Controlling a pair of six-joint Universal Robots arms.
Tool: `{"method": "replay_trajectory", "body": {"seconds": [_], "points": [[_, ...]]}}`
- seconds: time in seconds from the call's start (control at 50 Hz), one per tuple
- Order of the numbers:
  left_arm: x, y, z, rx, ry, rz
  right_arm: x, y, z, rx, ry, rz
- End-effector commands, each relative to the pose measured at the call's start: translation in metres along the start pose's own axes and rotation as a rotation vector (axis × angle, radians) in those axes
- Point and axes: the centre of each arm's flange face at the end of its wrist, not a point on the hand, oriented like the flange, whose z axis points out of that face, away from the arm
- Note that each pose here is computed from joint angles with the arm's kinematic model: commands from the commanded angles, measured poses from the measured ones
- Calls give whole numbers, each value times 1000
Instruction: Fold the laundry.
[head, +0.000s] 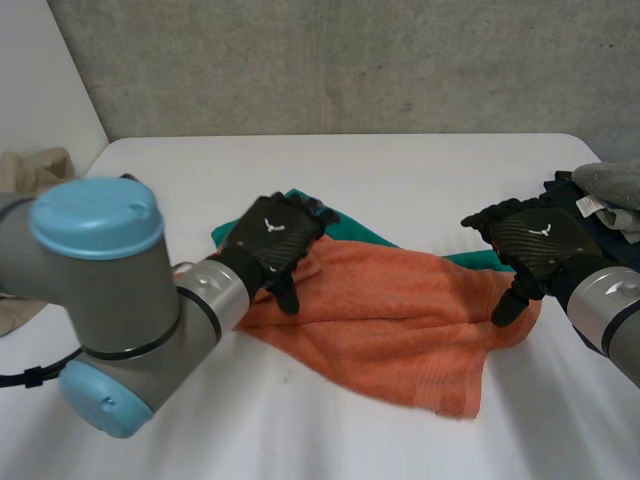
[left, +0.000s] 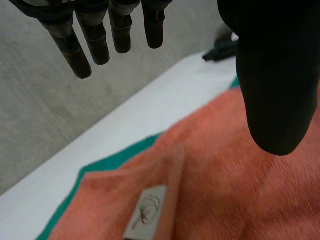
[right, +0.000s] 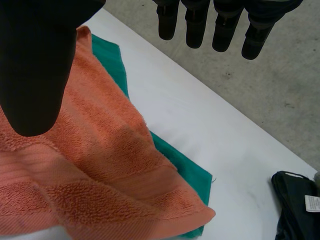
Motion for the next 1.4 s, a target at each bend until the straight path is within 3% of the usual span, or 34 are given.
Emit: {"method": "replay_trajectory", "body": {"seconds": [0.02,0.26,0.34,0.4,0.52,0.58,0.6,0.76,0.84,0.9,1.02,1.2,1.28,1.4], "points": [[8,33,24,-85,9,87,-7,8,1,-21,-24,-1],[17,73,57,-125,-5,183,-17,23,5,-44,-42,-4],[11,60,58,-78,-41,209,-17,26,6,-51,-35,-5],[-10,29,56,22,-163,206,-15,26,7,-46,-22,-7],[-83,-55,38,328,-511,160,-14,24,9,-36,-16,-11],[-114,-75,30,393,-594,166,-15,24,10,-37,-18,-15],[-138,-81,26,406,-654,166,-14,24,10,-37,-18,-18],[-257,-62,9,304,-955,158,-20,25,13,-42,-39,-44],[-291,-34,9,235,-1016,155,-25,27,14,-45,-57,-59],[-299,-13,16,194,-1000,150,-29,27,16,-45,-69,-71],[-276,35,43,100,-803,141,-33,25,19,-41,-75,-85],[-233,24,40,74,-677,124,-27,13,21,-22,-29,-96],[-196,17,33,49,-569,107,-20,8,21,-40,-22,-101],[-116,28,36,16,-204,97,-19,13,21,-128,-60,-171]]}}
